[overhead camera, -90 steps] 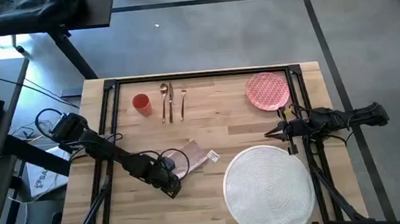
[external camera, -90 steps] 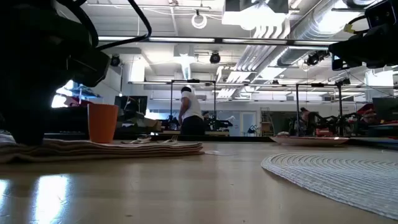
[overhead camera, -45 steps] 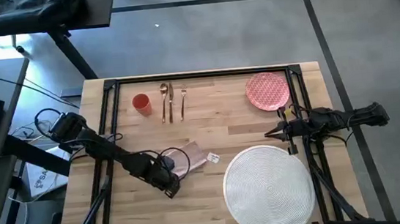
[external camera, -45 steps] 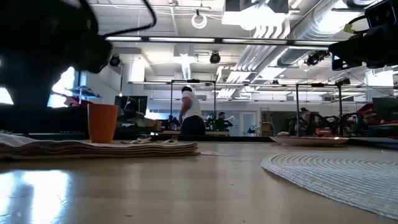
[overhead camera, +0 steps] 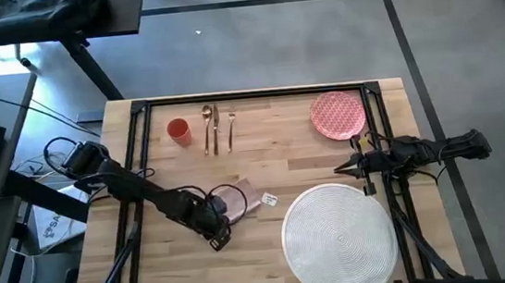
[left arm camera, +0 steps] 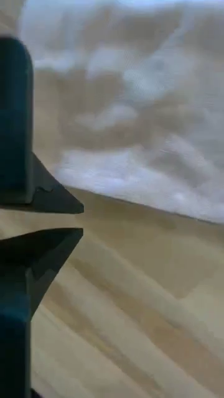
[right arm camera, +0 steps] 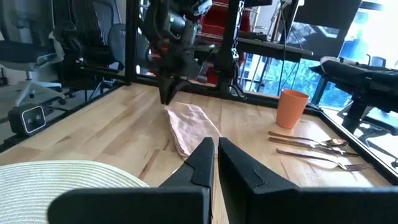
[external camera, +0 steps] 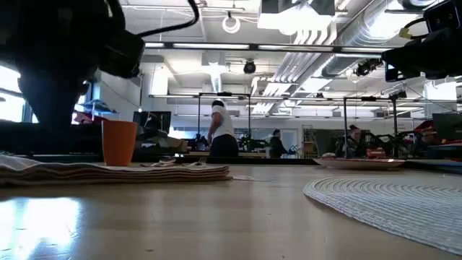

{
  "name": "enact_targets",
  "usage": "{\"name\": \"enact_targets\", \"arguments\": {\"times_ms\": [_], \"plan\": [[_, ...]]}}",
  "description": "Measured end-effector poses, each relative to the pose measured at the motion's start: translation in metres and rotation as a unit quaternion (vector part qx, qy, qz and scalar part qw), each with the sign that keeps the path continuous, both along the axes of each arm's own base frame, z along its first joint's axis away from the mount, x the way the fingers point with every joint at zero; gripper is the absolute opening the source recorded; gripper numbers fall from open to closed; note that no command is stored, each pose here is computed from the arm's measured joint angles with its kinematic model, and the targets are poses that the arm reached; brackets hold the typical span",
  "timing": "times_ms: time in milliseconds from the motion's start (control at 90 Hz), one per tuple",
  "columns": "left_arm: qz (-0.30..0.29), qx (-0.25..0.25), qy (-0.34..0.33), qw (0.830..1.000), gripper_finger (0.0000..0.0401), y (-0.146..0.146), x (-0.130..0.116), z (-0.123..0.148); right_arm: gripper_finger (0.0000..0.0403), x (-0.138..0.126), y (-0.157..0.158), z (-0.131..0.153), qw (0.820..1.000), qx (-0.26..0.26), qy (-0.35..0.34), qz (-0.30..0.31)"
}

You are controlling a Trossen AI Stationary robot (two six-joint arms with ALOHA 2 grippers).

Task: Set table place
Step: Fold pink table napkin

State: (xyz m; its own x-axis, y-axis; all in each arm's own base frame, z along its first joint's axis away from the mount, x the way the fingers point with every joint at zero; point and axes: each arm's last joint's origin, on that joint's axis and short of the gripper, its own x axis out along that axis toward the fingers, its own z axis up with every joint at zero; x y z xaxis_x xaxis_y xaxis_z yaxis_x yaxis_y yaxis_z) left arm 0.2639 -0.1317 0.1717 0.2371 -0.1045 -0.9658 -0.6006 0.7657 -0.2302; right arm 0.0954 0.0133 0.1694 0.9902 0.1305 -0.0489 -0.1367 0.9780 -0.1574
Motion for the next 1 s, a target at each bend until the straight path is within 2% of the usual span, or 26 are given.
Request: {"name": "enact_targets", "arguments": {"times_ms": [122,233,367,556,633,789,911,1000], "plan": [[-0.009,0.013,0.022,1.0,0.0088,-0.001,0.003,-0.014,0.0,0.0,0.0,0.0,1.0,0.0,0.0,0.0],[-0.01,0.023,0.042,0.999,0.0093,-0.002,0.004,-0.025,0.0,0.0,0.0,0.0,1.0,0.0,0.0,0.0],[-0.003,0.044,0.045,0.998,0.0067,-0.002,0.006,-0.023,0.0,0.0,0.0,0.0,1.0,0.0,0.0,0.0],[0.001,0.079,0.036,0.996,0.0011,-0.002,0.012,-0.004,0.0,0.0,0.0,0.0,1.0,0.0,0.0,0.0],[0.002,0.08,0.035,0.996,0.0004,-0.001,0.013,-0.004,0.0,0.0,0.0,0.0,1.0,0.0,0.0,0.0],[-0.022,0.077,0.014,0.997,0.003,-0.002,0.017,-0.003,0.0,0.0,0.0,0.0,1.0,0.0,0.0,0.0],[-0.052,0.08,-0.002,0.995,0.0072,-0.004,0.021,-0.003,0.0,0.0,0.0,0.0,1.0,0.0,0.0,0.0],[-0.047,0.085,0.006,0.995,0.0104,-0.001,0.019,-0.009,0.0,0.0,0.0,0.0,1.0,0.0,0.0,0.0]]}}
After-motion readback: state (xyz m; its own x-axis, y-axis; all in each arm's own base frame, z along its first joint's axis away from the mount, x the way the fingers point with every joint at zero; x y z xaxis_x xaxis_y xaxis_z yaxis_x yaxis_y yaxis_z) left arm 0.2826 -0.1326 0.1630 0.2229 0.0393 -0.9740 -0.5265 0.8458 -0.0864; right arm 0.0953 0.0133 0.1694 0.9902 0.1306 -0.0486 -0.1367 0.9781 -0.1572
